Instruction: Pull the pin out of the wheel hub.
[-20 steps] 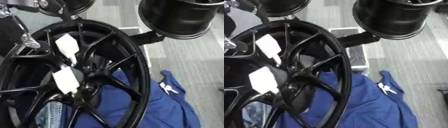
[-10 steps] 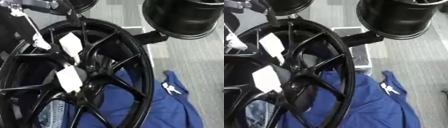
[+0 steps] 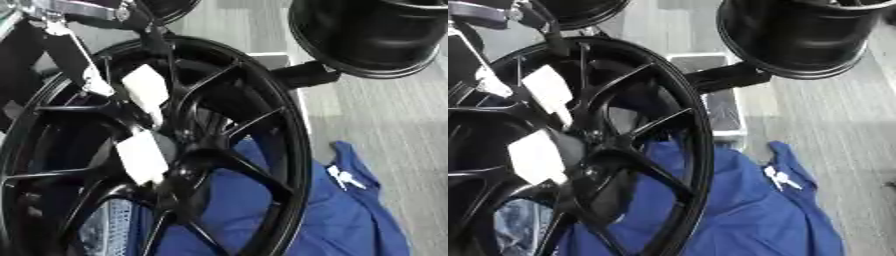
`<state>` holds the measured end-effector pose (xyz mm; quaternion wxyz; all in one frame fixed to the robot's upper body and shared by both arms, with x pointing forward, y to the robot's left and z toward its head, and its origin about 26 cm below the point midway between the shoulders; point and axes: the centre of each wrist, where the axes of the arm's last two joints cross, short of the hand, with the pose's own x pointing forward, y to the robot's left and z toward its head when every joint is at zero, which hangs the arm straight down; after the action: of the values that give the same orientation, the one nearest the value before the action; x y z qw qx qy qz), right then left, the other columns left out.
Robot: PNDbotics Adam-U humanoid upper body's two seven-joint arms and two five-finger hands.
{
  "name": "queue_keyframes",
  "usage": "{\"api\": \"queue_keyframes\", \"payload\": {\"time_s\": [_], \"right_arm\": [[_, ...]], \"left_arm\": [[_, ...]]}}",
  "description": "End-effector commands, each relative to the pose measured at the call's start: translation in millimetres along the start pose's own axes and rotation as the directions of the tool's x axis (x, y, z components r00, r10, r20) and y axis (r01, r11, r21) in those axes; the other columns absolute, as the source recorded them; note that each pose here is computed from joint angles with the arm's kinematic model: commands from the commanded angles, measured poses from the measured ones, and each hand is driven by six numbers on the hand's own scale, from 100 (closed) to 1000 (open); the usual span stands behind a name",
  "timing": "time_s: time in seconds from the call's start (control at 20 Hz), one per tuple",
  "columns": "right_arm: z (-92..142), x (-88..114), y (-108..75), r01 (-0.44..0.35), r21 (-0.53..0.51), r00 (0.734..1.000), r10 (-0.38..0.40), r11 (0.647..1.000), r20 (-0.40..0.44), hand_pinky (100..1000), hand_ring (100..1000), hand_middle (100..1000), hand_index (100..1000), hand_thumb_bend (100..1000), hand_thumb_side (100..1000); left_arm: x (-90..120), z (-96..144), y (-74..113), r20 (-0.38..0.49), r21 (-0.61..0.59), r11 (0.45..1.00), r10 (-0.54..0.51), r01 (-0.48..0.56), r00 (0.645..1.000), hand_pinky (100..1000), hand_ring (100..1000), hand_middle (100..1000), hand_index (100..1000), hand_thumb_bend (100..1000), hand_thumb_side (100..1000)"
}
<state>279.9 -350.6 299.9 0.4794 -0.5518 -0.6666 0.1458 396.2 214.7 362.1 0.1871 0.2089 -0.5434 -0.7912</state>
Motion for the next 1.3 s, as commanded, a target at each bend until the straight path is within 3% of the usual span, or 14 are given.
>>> {"api": "queue_keyframes", "payload": {"time_s": [0.05,0.6,0.9,1.3], "right_arm": [[-2.0,5.0,-9.0,-0.003,-0.034,1.0,0.004,0.999,0.023,780,661,531,725,100,271],[-1.7,4.5,-8.2,0.011,-0.057,1.0,-0.011,0.998,0.009,772,652,523,720,100,275],[-1.4,4.0,-7.5,0.024,-0.063,1.0,-0.023,0.998,0.003,766,645,517,716,100,280],[-1.0,3.4,-6.5,0.035,-0.072,0.999,-0.035,0.997,-0.002,762,641,514,714,100,285]], "left_arm": [[-0.6,4.9,8.0,0.031,-0.045,0.998,-0.053,0.054,0.998,818,745,680,814,466,213],[1.1,0.1,1.5,0.081,-0.069,0.998,0.002,0.003,0.997,821,733,653,797,434,225],[4.2,-2.1,1.1,0.115,-0.069,0.998,0.004,0.004,0.993,829,742,682,798,449,214],[4.8,-5.0,-0.3,0.125,-0.074,0.997,0.016,-0.007,0.992,821,717,623,766,427,101]]}}
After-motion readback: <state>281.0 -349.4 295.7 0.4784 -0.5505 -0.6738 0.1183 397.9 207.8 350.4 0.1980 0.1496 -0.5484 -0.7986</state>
